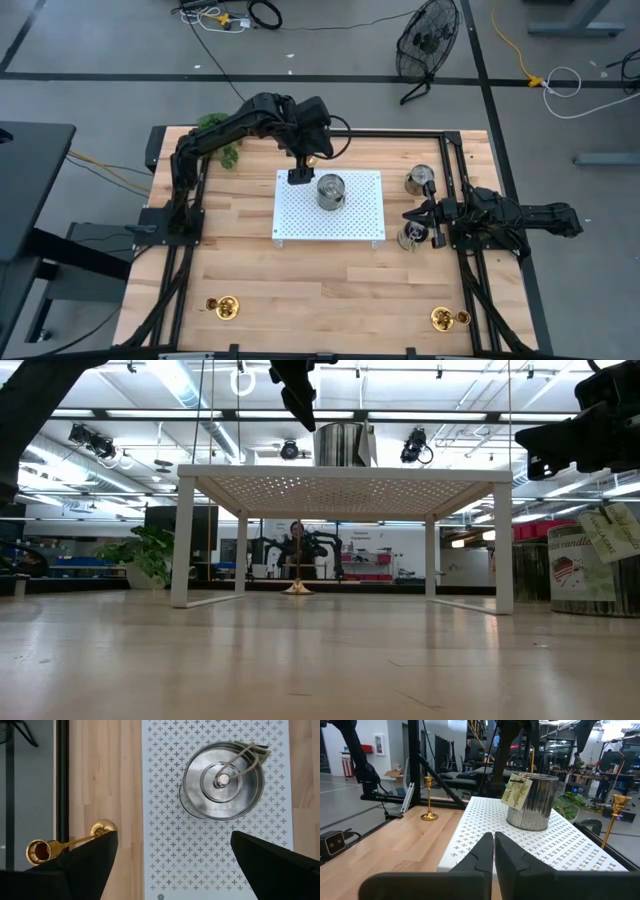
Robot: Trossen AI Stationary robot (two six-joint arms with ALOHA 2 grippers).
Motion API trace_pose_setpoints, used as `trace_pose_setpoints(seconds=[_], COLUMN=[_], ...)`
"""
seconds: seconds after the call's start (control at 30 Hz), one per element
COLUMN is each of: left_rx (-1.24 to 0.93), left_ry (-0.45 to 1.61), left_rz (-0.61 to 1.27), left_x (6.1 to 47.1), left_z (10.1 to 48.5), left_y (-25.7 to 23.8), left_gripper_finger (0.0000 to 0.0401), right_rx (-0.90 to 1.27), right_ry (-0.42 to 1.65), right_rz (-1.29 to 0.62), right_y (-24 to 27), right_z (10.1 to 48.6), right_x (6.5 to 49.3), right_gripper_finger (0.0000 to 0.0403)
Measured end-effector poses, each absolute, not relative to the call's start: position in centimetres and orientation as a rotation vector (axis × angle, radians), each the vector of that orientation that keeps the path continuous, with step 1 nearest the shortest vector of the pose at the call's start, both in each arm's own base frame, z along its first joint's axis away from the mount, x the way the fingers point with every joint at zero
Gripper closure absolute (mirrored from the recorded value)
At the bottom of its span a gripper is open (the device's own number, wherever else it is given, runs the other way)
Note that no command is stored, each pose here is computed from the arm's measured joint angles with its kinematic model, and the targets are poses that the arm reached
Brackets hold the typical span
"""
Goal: Pick & Place candle stick holders
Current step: Put the top center golden candle holder on the shelf
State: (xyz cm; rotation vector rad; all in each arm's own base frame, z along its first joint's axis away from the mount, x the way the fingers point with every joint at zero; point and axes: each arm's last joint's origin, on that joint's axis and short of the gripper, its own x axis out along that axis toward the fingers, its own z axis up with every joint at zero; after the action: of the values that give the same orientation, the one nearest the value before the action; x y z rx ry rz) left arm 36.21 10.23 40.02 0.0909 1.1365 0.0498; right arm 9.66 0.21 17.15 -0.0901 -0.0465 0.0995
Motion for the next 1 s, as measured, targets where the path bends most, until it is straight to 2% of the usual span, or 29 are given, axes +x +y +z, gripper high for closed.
trace_pose_setpoints(seconds=[0.5,1.0], left_rx=[0.071,0.047], left_ry=[1.134,1.139], left_rz=[0.045,0.075], left_x=[36.5,36.2], left_z=[40.0,40.0], left_y=[9.1,10.0], left_gripper_finger=[0.0005,0.0005], right_rx=[-0.090,-0.090], right_ry=[-0.047,-0.047], right_rz=[0.099,0.100], right_y=[0.2,0.2], right_z=[17.2,17.1], right_x=[9.7,9.7], right_gripper_finger=[0.0382,0.0382])
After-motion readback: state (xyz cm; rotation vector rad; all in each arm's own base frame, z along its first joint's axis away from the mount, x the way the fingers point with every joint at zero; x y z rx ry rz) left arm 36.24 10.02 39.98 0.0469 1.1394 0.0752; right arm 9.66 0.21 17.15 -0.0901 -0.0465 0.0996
